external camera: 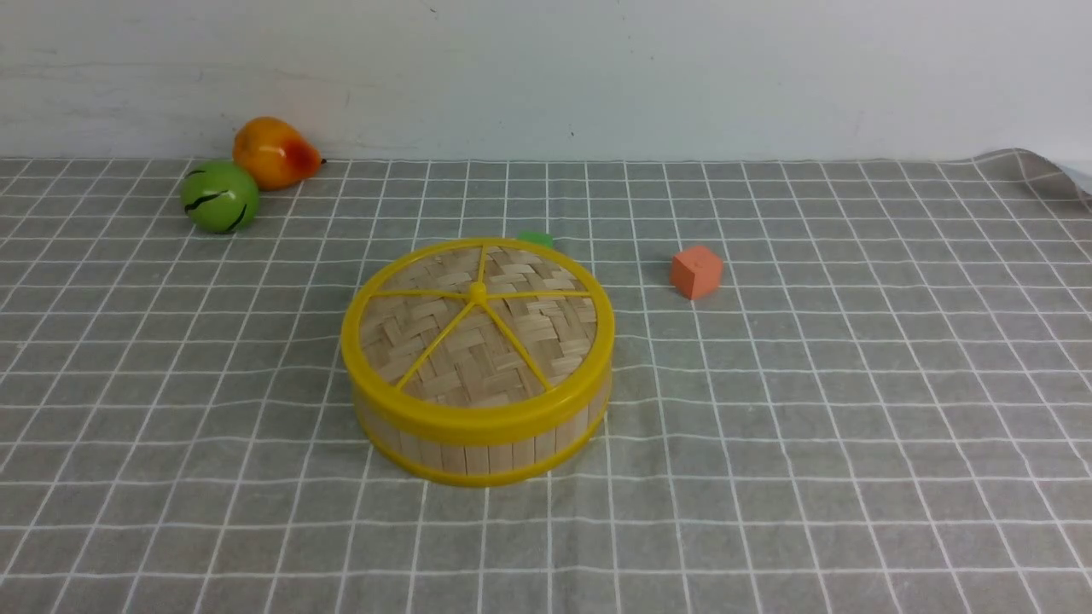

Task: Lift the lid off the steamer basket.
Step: Use the left arm to lift the lid of the steamer

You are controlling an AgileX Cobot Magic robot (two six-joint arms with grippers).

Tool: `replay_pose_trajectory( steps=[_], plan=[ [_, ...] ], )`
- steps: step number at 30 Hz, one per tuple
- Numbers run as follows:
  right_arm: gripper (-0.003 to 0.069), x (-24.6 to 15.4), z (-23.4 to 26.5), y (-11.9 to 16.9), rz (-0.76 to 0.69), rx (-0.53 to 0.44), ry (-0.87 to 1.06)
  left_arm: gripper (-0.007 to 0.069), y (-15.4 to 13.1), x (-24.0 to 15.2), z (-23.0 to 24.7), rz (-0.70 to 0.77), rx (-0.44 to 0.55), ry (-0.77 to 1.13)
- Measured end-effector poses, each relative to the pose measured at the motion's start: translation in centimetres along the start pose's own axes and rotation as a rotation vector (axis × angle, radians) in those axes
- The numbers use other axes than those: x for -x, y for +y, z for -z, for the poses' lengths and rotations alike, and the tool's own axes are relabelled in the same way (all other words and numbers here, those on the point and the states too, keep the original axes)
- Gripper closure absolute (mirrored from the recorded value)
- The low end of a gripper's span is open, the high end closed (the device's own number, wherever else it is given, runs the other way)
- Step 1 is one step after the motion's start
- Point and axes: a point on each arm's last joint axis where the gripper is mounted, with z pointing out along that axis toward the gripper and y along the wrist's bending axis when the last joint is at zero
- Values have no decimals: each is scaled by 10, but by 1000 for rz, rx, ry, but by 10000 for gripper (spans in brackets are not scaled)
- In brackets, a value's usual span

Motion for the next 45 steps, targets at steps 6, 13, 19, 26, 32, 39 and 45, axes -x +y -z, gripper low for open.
replay_pose_trajectory(
  steps=[6,13,19,26,32,39,45],
  plan=[
    [417,0,0,0,0,0,0,386,0,0,0,-9,4,-2],
    [417,0,0,0,0,0,0,386,0,0,0,-12,5,-2],
    [417,0,0,0,0,0,0,386,-1,4,0,-33,-7,-45],
    [417,0,0,0,0,0,0,386,-16,34,8,-123,-159,-392],
    [417,0,0,0,1,0,0,386,-35,60,32,-113,-385,-782],
    [417,0,0,0,1,0,0,421,-39,97,60,27,-424,-943],
    [417,0,0,0,1,0,0,638,-66,188,89,-40,-308,-851]
  ],
)
